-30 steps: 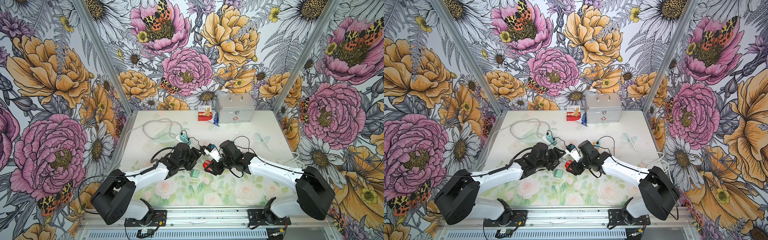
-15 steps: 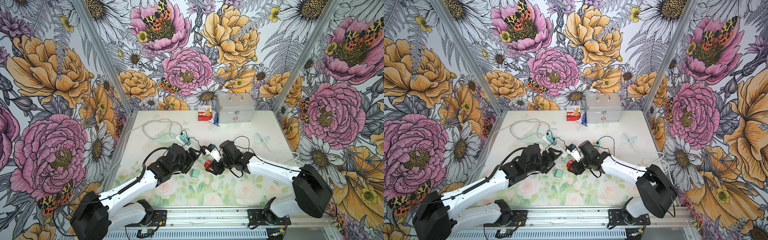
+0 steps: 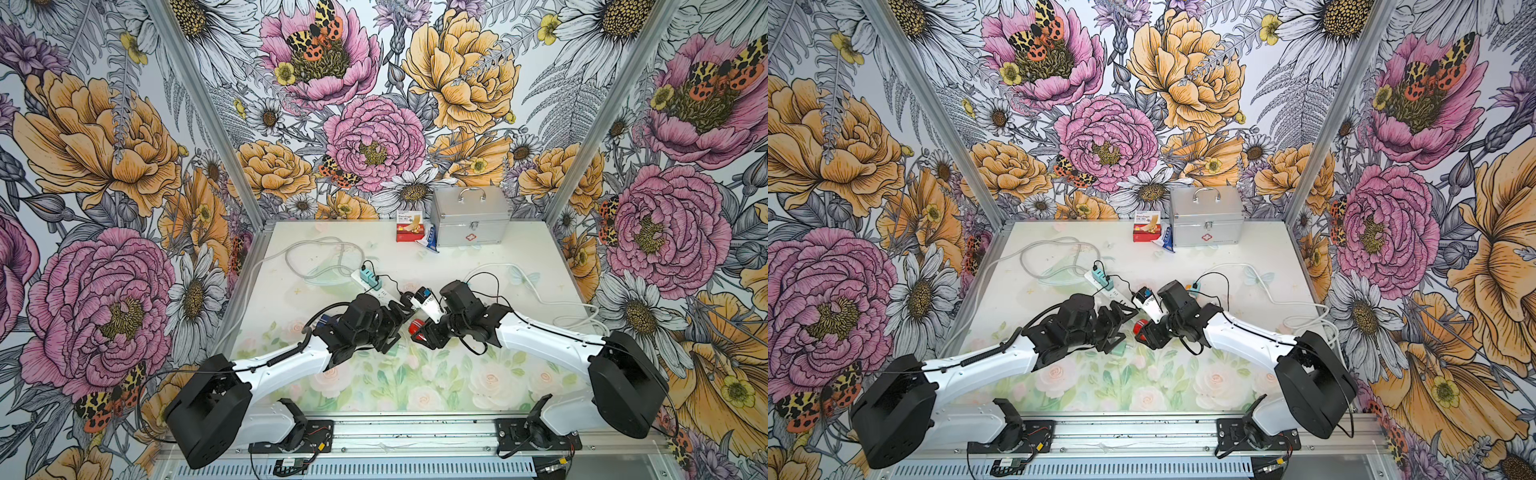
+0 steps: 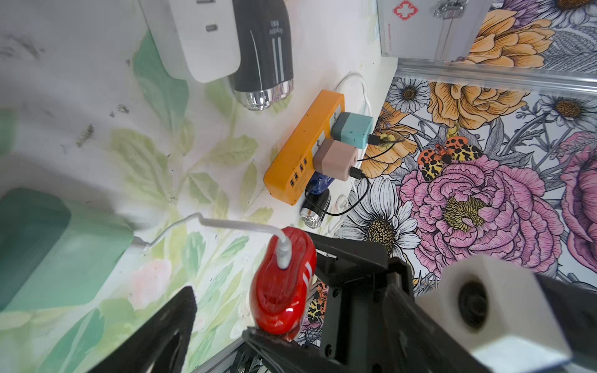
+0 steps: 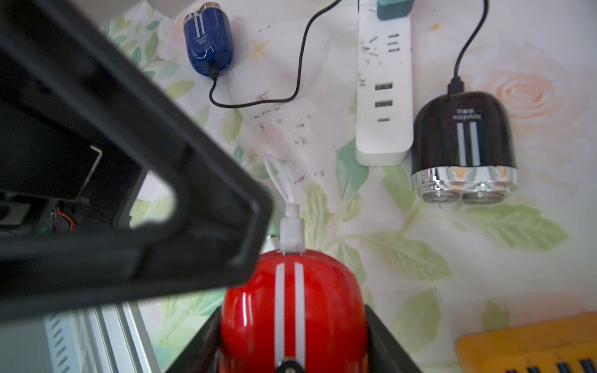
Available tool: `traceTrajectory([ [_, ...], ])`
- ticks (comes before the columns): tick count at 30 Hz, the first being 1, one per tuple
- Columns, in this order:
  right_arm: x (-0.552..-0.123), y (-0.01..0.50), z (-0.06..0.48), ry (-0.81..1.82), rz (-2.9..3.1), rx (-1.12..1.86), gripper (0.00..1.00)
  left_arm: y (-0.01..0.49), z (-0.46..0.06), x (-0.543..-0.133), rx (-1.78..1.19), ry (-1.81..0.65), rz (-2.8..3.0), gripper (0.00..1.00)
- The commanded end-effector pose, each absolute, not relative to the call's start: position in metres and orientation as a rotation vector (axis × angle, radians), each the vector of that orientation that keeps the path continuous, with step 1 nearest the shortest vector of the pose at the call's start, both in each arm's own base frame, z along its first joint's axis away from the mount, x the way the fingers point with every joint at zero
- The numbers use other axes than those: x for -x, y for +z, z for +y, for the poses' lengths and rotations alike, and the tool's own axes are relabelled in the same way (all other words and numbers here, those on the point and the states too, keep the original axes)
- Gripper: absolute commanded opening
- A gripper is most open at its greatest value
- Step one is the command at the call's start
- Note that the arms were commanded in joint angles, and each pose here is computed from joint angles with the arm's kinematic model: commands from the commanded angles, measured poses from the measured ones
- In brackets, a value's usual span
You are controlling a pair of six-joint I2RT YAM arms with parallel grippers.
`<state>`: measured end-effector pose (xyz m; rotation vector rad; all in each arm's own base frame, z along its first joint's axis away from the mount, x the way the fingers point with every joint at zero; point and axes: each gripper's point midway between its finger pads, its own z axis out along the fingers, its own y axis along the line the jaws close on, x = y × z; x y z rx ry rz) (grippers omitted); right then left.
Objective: Unplug the electric shaver
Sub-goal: Remove the charging cable from the electric shaver.
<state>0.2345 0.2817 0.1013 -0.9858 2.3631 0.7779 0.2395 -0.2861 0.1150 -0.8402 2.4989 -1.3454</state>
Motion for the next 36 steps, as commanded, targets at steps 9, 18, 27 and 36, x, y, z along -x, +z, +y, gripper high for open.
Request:
traceTrajectory([
  [9,-0.231,0.116,0.283,0.824,2.329,0.992,0.35,0.122,-0.303,-0.264,0.830,-1.418,2.419,0.80],
  [18,-0.230,0.117,0.285,0.845,2.334,0.992,0.35,0.110,-0.307,-0.273,0.851,-1.402,2.428,0.59],
  [27,-0.224,0.108,0.284,0.873,2.382,0.976,0.35,0.107,-0.307,-0.276,0.834,-1.384,2.433,0.31],
  [36,-0.224,0.108,0.285,0.892,2.399,0.952,0.35,0.106,-0.307,-0.276,0.825,-1.380,2.439,0.10],
])
